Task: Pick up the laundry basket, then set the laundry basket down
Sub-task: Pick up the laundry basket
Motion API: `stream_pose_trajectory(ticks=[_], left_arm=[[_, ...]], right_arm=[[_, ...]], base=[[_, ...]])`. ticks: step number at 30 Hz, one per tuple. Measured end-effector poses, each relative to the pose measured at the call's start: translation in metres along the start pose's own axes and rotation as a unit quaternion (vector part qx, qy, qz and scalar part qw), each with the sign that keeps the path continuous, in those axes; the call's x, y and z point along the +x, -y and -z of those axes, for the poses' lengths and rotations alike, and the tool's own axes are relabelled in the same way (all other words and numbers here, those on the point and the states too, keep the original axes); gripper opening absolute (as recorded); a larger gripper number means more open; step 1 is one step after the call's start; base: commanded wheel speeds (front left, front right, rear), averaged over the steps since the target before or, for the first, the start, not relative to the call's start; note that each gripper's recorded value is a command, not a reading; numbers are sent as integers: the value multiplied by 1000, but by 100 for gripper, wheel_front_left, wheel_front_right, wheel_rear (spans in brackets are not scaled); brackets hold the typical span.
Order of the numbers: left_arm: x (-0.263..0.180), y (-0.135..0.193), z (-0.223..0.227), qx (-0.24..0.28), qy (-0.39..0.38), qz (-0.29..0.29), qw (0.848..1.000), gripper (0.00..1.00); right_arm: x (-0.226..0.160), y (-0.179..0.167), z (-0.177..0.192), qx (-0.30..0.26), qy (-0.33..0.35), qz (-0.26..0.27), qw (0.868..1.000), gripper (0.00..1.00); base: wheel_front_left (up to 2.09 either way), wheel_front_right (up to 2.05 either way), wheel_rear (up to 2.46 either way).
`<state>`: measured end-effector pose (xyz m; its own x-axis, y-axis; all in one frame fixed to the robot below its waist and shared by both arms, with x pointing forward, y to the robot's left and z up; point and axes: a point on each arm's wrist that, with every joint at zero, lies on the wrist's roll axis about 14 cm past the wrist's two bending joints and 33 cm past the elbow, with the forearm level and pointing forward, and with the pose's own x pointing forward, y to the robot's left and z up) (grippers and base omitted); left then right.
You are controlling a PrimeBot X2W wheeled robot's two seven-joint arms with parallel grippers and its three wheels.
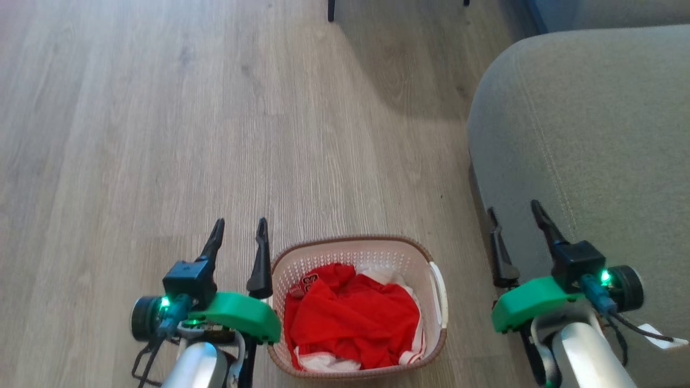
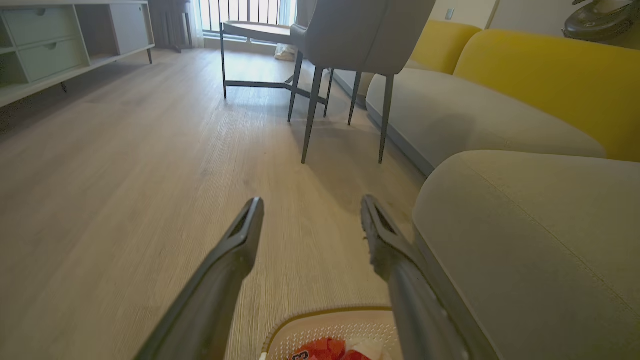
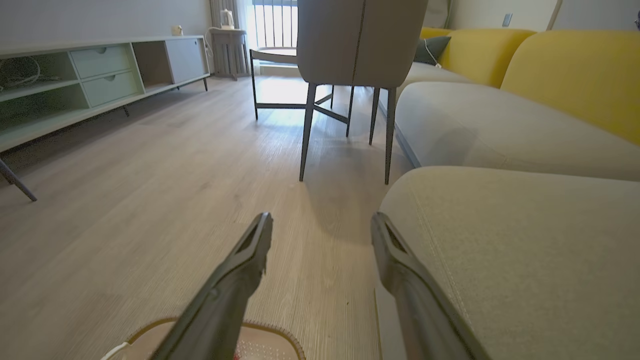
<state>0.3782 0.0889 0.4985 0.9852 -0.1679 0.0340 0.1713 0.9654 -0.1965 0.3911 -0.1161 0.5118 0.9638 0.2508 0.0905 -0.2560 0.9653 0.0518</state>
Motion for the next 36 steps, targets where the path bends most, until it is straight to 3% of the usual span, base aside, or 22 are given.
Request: stream_pose_trajectory(ticks=[14,28,36], left_arm=[[23,-17,91,-6,-137,-17,990,100],[45,-34,198,-3,-288,-10,958,100],[37,-42,257,-20,-372,-7,928,100]], right_arm=[[32,8,80,16,-109,-11,994,100],[68,11,188,40,-238,-33,970,100],[69,17,251,57,-308,-27,949,100]], base=[[0,0,0],[0,0,0],[0,0,0]])
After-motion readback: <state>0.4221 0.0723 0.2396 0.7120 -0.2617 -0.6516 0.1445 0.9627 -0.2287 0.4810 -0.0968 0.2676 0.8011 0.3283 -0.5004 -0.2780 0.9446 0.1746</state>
